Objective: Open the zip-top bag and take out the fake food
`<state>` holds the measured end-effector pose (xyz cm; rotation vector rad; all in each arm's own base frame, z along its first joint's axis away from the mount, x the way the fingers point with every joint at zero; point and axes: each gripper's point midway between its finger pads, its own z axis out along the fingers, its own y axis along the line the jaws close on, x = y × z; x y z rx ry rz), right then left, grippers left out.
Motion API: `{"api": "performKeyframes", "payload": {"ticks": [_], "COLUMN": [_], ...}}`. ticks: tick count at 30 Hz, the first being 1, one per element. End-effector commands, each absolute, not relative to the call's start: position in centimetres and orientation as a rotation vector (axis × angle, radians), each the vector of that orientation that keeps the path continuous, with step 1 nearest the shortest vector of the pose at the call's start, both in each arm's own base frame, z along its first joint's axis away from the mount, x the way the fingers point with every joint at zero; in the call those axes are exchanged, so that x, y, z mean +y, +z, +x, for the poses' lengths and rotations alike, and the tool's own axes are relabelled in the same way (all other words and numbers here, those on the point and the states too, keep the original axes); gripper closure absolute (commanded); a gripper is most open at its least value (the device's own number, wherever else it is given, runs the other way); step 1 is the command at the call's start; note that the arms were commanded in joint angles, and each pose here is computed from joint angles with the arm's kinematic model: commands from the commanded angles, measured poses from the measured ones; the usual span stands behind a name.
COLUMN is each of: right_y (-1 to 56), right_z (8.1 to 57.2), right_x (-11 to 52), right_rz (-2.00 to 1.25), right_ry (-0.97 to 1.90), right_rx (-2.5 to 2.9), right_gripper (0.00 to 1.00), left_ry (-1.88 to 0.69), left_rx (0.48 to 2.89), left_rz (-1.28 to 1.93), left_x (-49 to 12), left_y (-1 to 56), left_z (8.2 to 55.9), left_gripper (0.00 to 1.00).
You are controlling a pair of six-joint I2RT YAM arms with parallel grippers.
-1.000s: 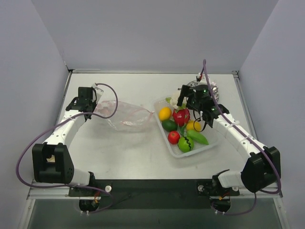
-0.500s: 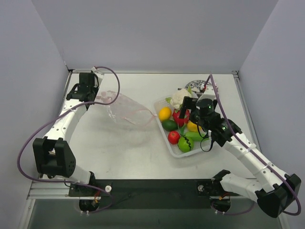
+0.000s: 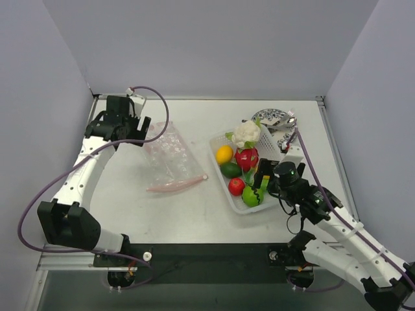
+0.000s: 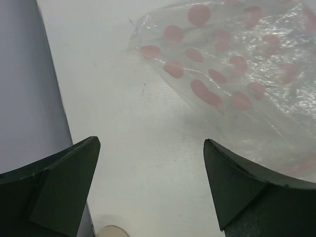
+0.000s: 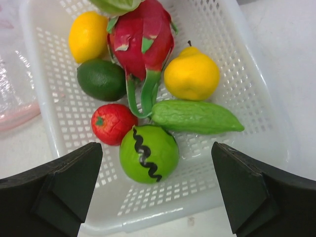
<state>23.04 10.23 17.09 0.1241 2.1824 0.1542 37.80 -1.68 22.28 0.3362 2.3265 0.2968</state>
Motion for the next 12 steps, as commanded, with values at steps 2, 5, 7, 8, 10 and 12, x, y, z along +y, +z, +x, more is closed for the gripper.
{"api": "performKeyframes", "payload": {"ticks": [2, 5, 7, 8, 10, 12], "right_y": [17.6, 18.6, 19.5, 19.7, 20.4, 20.7], "right_z": [20.9, 20.8, 21.0, 21.1, 21.5, 21.8], "right_x": [9.7, 10.2, 10.5, 10.7, 10.8, 10.7], "right_rz": [0.076, 0.039, 0.013, -0.005, -0.025, -0.046], "right_ry": [0.176, 0.204, 0.205, 0.202, 0.170, 0.140], "right_rx": [2.157, 2.146, 2.134, 2.130, 2.120, 2.111], "right_gripper": [0.00, 0.00, 0.00, 0.00, 0.00, 0.00], "left_ry": [-0.065, -0.124, -0.125, -0.109, -0.025, -0.005], "left_rx": [2.220, 2.222, 2.216, 2.210, 2.168, 2.103], "left_rz": [0.396, 0.433, 0.453, 0.457, 0.461, 0.442], "left_x": [-6.6, -8.0, -8.8, -8.8, -8.6, -8.6], "left_y": [27.4, 26.0, 24.6, 24.2, 23.5, 24.1], "left_z": [34.1, 32.3, 31.5, 31.4, 31.4, 31.9], "left_gripper": [0.03, 0.03, 0.03, 0.03, 0.03, 0.03]}}
